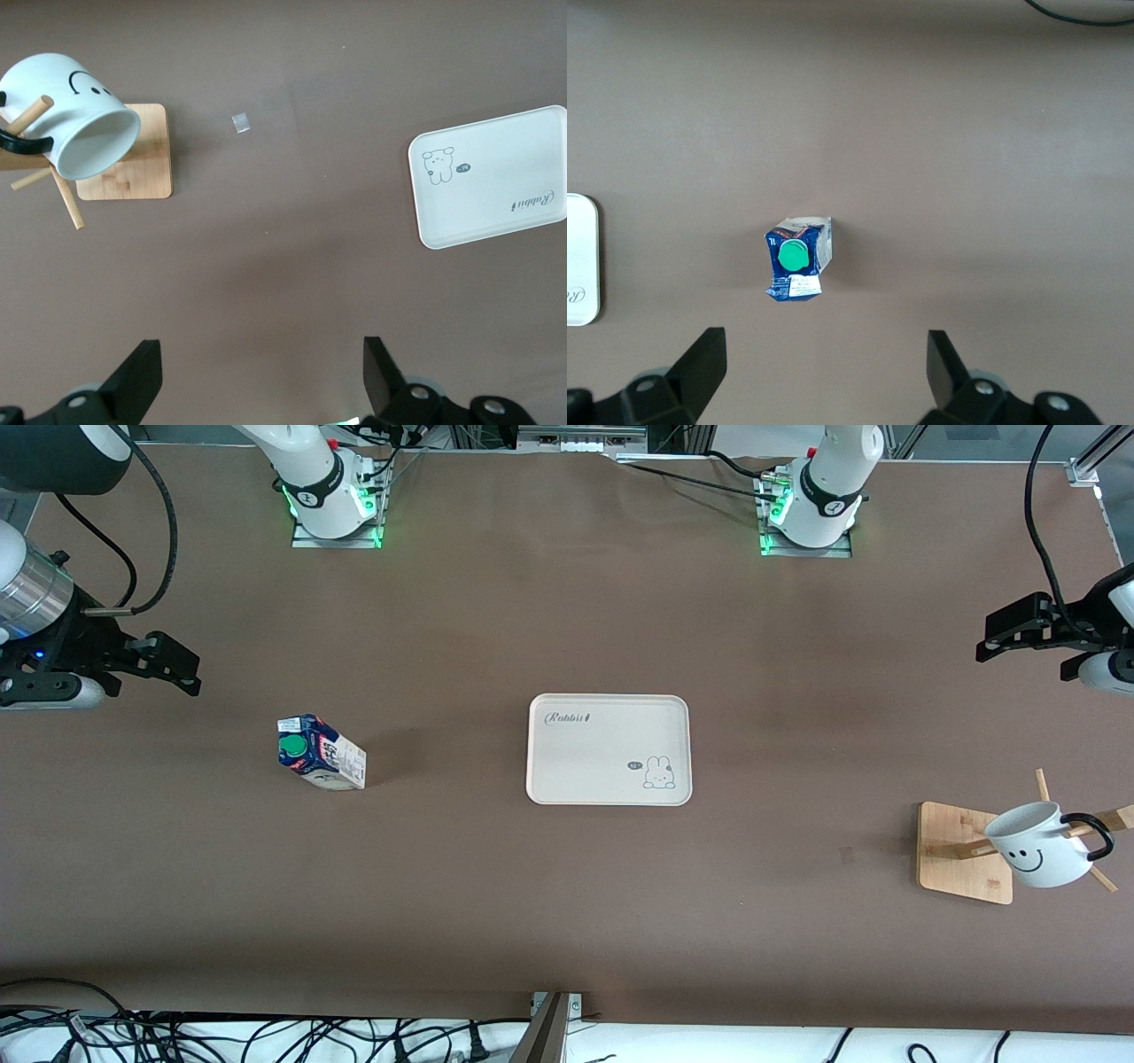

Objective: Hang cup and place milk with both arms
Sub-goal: 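Open the left gripper and withdraw it from the hung mug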

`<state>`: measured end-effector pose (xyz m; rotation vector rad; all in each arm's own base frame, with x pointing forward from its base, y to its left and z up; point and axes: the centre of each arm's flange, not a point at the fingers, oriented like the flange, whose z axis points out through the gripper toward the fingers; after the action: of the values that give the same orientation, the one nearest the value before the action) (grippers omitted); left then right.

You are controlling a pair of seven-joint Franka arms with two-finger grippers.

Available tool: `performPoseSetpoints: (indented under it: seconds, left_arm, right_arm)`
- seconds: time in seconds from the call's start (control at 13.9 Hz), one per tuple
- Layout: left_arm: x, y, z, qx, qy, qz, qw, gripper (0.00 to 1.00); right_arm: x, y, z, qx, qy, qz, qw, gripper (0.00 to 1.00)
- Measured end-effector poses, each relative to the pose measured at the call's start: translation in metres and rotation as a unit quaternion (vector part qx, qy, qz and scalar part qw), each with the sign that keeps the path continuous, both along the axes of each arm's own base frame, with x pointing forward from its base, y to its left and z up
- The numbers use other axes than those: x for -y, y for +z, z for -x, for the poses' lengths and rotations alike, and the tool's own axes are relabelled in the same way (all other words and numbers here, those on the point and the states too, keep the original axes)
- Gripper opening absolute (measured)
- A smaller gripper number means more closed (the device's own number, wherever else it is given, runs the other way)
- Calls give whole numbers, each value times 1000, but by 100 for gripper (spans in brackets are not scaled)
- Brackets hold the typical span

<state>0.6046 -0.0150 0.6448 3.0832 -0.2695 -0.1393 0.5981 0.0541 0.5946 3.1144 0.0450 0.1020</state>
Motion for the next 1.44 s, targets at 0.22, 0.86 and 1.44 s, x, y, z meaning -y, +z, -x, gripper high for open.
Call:
performPoseSetpoints:
  seconds: [0.22, 0.86, 1.44]
  left_arm:
    - [-12, -8, 0, 3, 41, 7, 999, 100]
    - [-66, -28, 24, 34, 33, 11, 999, 100]
    - [-51, -18, 30, 49, 17, 6, 999, 100]
  right_arm:
    - [0, 0, 0, 0, 0, 0, 1000, 100]
    - [-2, 0, 0, 0, 2, 0, 1000, 100]
    - [-4, -7, -3, -6, 3, 1, 1000, 100]
